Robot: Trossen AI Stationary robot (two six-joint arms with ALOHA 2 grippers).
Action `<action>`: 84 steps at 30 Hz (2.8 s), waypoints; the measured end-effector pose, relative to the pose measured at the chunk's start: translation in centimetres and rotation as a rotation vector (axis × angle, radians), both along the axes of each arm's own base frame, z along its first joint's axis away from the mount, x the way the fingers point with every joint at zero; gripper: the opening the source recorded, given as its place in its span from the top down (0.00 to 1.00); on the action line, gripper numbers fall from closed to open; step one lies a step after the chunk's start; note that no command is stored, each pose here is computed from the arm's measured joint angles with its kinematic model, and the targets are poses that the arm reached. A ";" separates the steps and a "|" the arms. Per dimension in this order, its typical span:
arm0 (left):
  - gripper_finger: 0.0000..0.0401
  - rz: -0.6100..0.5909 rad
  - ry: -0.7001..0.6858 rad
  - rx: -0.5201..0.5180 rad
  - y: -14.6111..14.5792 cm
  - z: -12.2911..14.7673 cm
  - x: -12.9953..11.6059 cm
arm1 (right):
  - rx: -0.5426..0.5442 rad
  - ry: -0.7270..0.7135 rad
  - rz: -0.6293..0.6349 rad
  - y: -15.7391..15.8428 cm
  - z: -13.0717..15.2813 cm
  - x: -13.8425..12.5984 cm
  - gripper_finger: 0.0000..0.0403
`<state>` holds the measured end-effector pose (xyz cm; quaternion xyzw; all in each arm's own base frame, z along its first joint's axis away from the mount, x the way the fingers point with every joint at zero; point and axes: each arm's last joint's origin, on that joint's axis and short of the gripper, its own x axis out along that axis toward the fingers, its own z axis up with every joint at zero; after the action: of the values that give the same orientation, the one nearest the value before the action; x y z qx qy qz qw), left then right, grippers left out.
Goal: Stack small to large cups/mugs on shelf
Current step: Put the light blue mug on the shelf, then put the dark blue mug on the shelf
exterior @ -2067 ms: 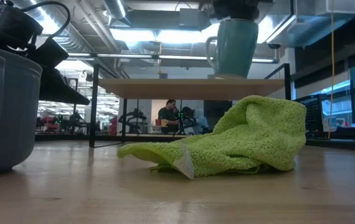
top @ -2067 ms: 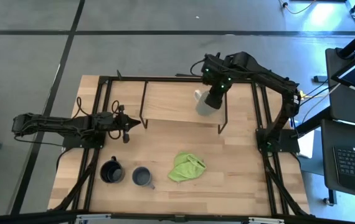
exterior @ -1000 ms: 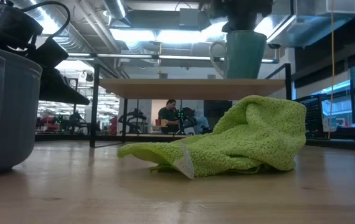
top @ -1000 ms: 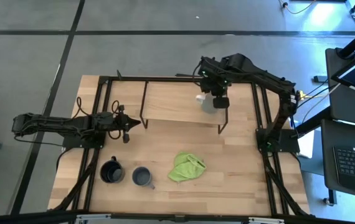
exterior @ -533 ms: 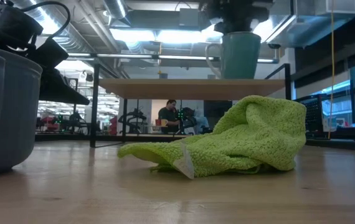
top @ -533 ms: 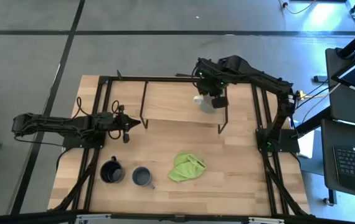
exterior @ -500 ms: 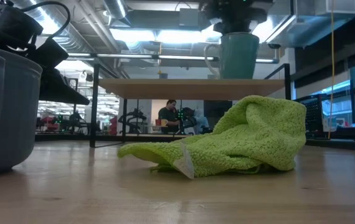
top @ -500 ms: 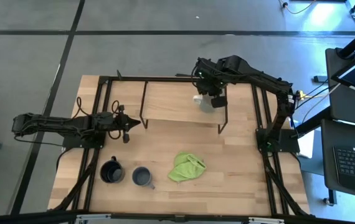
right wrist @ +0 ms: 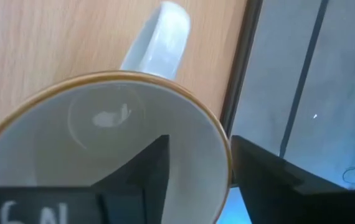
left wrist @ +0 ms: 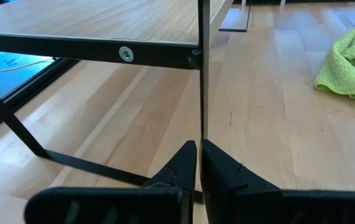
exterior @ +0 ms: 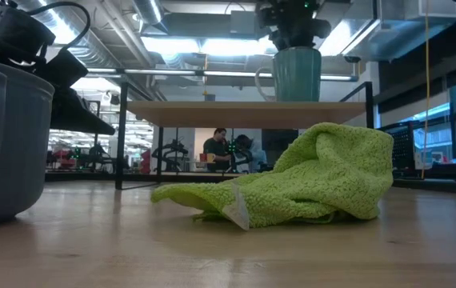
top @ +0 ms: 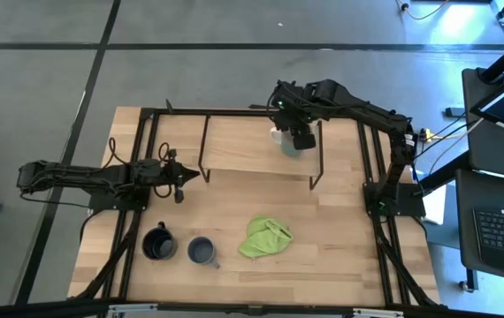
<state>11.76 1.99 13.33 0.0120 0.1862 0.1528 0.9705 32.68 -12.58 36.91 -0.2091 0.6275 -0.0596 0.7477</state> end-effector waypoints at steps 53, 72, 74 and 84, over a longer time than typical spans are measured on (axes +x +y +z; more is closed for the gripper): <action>0.97 0.000 -0.001 0.000 0.0 0.0 0.0 | 0.135 -0.377 -0.881 -0.4 1.0 2.4 0.98; 0.97 0.000 0.000 0.000 0.0 0.0 0.0 | 0.276 -0.352 -0.807 0.4 1.0 2.8 0.97; 0.97 0.001 0.000 0.000 0.0 0.0 0.0 | 0.275 -0.350 -0.803 0.4 1.0 2.8 0.97; 0.97 0.000 0.000 0.000 0.0 0.0 0.0 | 0.174 -0.371 -0.778 0.6 1.1 3.0 0.97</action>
<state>11.76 1.99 13.34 0.0121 0.1861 0.1530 0.9705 35.71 -12.02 38.01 0.1210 0.5174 -0.3202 0.7843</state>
